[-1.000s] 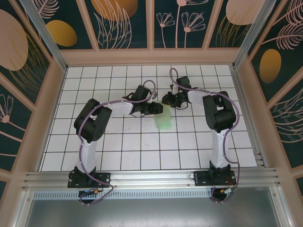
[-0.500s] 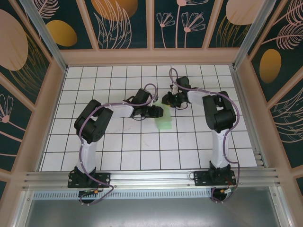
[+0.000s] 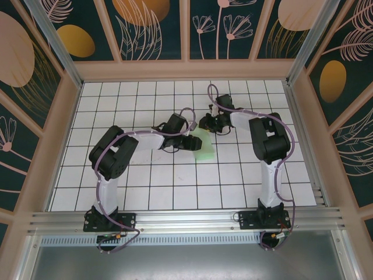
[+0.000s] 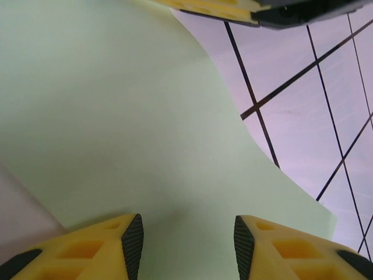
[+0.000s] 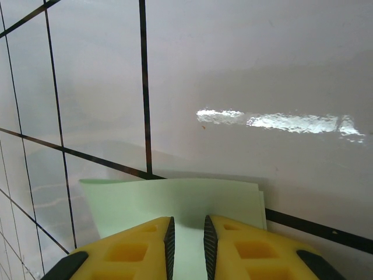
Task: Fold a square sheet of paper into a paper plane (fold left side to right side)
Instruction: First fold the square sheet of paper in half at the center of the table.
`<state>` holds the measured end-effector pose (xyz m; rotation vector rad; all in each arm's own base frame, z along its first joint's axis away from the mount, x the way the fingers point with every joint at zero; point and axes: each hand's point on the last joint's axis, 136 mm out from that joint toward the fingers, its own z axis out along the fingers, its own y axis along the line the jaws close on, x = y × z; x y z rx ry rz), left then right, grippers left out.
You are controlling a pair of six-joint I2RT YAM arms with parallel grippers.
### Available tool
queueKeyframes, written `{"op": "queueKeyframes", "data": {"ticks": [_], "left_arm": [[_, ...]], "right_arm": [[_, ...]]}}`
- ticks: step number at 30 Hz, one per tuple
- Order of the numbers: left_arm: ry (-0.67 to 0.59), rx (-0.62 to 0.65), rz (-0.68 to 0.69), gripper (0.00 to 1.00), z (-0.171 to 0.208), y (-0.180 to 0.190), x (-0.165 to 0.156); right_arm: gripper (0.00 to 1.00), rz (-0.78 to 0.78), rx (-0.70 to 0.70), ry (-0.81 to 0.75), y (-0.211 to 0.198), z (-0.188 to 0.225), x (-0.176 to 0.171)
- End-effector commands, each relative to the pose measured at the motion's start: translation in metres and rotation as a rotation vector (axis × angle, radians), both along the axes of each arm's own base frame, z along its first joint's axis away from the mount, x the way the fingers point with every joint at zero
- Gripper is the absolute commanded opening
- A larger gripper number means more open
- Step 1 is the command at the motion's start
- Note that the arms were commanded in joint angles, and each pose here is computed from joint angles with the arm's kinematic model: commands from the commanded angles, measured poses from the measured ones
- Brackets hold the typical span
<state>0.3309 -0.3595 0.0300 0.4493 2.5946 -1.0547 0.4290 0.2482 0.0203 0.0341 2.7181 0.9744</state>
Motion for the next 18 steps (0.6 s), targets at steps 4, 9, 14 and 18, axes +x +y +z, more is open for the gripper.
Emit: {"op": "queueKeyframes", "data": {"ticks": [4, 9, 14, 18], "left_arm": [[0.004, 0.024, -0.063, 0.48, -0.001, -0.003, -0.022], [-0.006, 0.029, -0.082, 0.49, 0.003, -0.007, -0.026], [-0.004, 0.042, -0.095, 0.49, 0.002, -0.008, -0.033], [0.001, 0.052, -0.106, 0.50, -0.001, -0.011, -0.040]], "right_arm": [[0.26, -0.027, -0.168, 0.198, -0.025, -0.063, -0.045], [0.26, -0.027, -0.170, 0.200, -0.026, -0.064, -0.046], [0.26, -0.025, -0.167, 0.199, -0.024, -0.064, -0.046], [0.26, -0.026, -0.167, 0.199, -0.025, -0.064, -0.047]]}}
